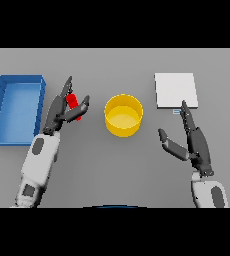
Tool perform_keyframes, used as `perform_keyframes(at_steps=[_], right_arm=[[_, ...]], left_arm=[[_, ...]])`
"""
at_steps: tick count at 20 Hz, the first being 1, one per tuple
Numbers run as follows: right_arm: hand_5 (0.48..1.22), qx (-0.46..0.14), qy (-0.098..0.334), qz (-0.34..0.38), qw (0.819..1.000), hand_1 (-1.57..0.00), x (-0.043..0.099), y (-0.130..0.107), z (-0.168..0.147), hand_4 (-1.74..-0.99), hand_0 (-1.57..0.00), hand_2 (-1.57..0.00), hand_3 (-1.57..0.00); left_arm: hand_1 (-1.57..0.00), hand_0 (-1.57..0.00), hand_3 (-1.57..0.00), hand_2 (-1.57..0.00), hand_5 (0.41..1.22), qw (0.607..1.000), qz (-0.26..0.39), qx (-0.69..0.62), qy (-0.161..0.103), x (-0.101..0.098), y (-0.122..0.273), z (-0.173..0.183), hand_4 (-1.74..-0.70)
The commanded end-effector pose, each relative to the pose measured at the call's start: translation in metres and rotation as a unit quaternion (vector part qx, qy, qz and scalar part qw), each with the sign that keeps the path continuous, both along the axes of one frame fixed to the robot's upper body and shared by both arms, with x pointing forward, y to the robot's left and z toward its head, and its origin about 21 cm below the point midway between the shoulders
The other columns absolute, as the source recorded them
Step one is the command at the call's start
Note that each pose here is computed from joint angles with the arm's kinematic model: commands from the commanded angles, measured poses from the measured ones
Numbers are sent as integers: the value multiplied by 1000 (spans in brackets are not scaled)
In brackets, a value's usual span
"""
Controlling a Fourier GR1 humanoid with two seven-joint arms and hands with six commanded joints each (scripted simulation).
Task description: Pick up the red beaker and tilt it to pour out 1 green nut into yellow bowl. Pick up the yellow bowl and place it on the metallic measuring scale.
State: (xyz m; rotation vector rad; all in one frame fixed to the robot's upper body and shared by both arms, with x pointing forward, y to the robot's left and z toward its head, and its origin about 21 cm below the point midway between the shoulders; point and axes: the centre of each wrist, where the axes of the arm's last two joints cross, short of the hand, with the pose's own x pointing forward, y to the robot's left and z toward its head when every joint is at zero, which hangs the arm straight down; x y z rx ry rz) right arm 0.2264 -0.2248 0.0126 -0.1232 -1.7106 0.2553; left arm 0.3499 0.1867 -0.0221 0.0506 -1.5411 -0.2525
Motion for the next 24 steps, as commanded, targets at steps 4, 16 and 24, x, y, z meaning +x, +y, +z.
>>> perform_keyframes(at_steps=[4, 16, 24], right_arm=[[645, 0, 4, -9, 1000, 1, 3, -4, 2, -1240, 1, 1, 1], [642, 4, 9, -5, 1000, 1, 2, -1, -1, -1245, 1, 1, 1], [650, -6, -9, -2, 1000, 1, 1, -2, 2, -1226, 1, 1, 1]], left_arm=[[-230, -207, -254, -287, 787, 1000, 15, -26, -6, 5, -13, -7, -1401], [-1465, -1462, -1434, -1473, 1165, 999, 19, -12, -32, 8, -19, -8, -1614], [-1553, -1553, -1548, -1555, 1131, 996, -19, -40, -75, 16, -14, 39, -1720]])
